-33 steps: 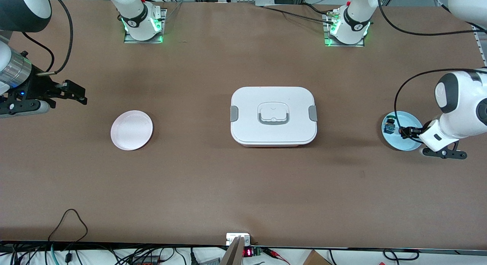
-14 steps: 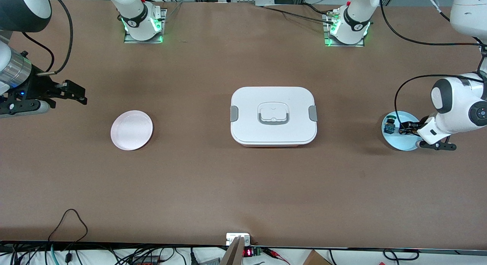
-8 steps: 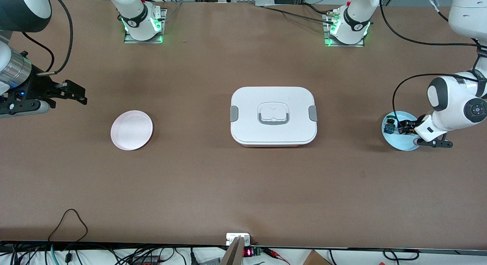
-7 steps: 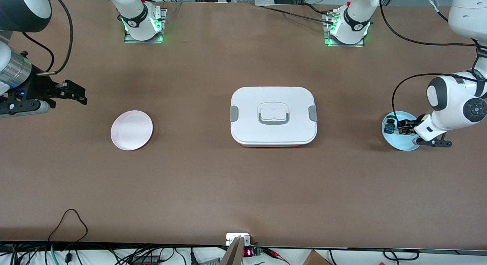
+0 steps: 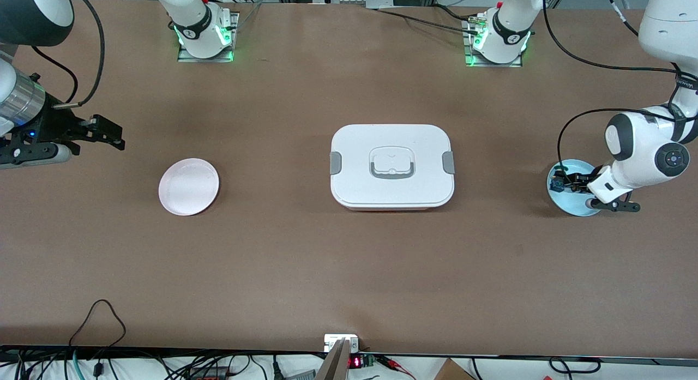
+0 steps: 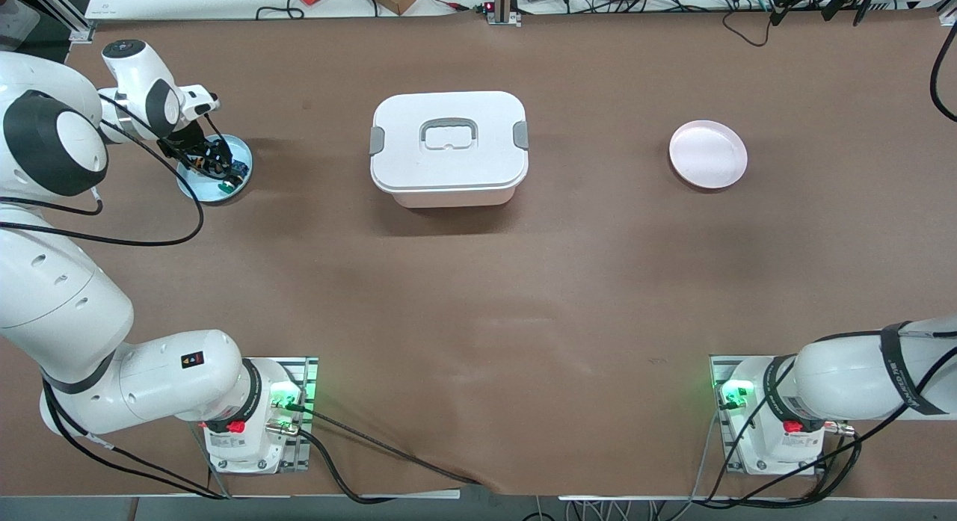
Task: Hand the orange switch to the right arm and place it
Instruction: 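Close the left gripper on the orange switch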
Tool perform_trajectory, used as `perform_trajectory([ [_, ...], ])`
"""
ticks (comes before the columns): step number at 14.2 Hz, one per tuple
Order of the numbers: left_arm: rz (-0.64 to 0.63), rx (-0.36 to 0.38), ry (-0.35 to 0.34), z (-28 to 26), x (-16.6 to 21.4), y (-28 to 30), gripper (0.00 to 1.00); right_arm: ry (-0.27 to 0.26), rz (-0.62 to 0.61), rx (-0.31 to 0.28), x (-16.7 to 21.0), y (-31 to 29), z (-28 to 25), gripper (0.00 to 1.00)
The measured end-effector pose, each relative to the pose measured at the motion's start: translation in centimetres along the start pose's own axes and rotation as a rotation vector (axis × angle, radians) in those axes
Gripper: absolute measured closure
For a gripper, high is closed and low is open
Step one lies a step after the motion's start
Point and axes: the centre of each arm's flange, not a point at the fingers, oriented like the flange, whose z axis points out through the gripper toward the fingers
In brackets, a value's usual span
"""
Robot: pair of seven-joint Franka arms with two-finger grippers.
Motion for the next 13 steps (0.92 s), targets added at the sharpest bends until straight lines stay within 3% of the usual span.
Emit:
perform_trajectory([
  [2,0.000,0.000,0.003,0.1,0.0,0.0,0.08,0.000,0.000,0.000,0.0,0.0,0.0,0.00],
  [4,0.000,0.001,0.007,-0.1,0.1,0.0,0.28,0.000,0.000,0.000,0.0,0.0,0.0,0.00],
  [8,0.009,0.009,0.033,-1.0,0.9,-0.1,0.28,0.000,0.000,0.000,0.0,0.0,0.0,0.00],
  [13,0.119,0.041,0.137,-8.2,4.5,1.0,0.28,0.000,0.000,0.000,0.0,0.0,0.0,0.00],
])
